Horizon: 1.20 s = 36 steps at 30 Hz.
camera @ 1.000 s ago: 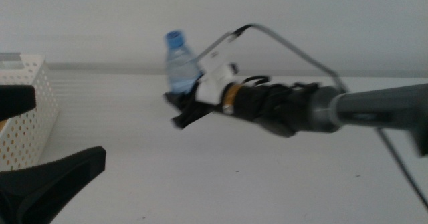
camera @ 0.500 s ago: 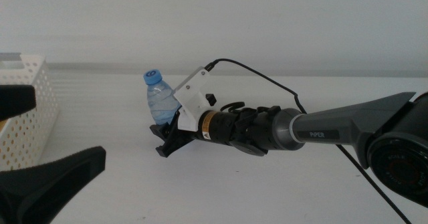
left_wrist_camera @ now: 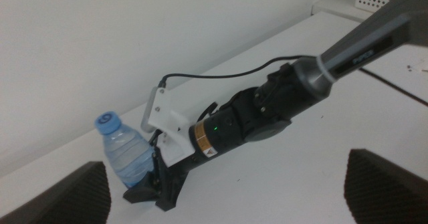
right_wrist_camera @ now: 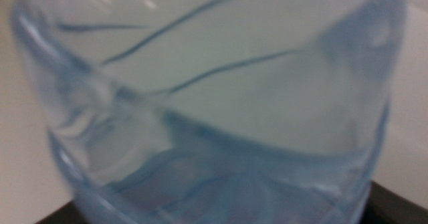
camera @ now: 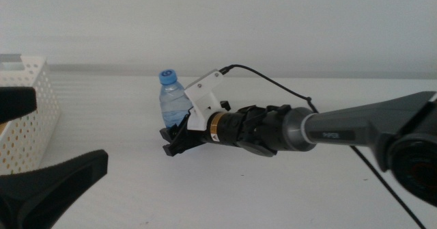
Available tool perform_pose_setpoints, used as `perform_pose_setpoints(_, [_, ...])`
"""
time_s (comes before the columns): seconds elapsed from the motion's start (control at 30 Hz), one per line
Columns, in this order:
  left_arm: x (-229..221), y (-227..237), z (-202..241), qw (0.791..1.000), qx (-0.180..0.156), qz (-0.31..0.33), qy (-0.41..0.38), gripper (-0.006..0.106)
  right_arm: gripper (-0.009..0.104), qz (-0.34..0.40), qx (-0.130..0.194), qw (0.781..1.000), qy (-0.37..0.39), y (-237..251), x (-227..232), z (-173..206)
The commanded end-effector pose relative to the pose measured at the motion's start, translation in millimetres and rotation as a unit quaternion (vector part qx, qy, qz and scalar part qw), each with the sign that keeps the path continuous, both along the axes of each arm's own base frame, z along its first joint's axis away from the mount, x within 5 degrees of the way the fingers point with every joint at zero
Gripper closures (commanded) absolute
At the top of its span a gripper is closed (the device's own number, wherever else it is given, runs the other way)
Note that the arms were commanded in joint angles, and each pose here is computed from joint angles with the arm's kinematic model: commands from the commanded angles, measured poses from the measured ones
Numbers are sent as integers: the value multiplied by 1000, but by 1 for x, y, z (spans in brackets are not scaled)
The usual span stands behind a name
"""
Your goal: Use arms to grab the bottles and put them into the dustbin to the left of the table.
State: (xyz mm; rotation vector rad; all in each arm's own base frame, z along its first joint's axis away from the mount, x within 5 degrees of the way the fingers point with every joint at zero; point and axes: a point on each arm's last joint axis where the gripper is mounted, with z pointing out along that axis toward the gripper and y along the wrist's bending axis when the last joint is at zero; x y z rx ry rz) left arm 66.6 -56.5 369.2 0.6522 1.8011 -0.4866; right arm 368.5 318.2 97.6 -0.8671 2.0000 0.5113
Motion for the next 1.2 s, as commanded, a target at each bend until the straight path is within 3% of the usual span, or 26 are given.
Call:
perform_pose_setpoints(0.0, [-1,0,1,1000,-9,0,-5,7,27,-7,11,1000,4,-4,-5,19])
perform_pose_setpoints(0.27, [-1,0,1,1000,-9,0,-5,7,24,47,-2,999,10,-25,-50,60])
perform_pose_setpoints(0.47, [-1,0,1,1000,-9,0,-5,7,12,49,2,998,33,-49,-86,88])
perform_pose_setpoints(0.7, [-1,0,1,1000,-9,0,-5,7,9,12,13,1000,-9,-94,-126,147])
perform_pose_setpoints(0.8, [-1,0,1,1000,-9,0,-5,7,9,-5,39,998,-49,-115,-146,180])
perform_pose_setpoints(0.97, [-1,0,1,1000,-9,0,-5,7,9,-9,110,987,-117,-144,-180,235])
perform_pose_setpoints(1.17, [-1,0,1,1000,-9,0,-5,7,9,-41,139,974,-177,-169,-199,268])
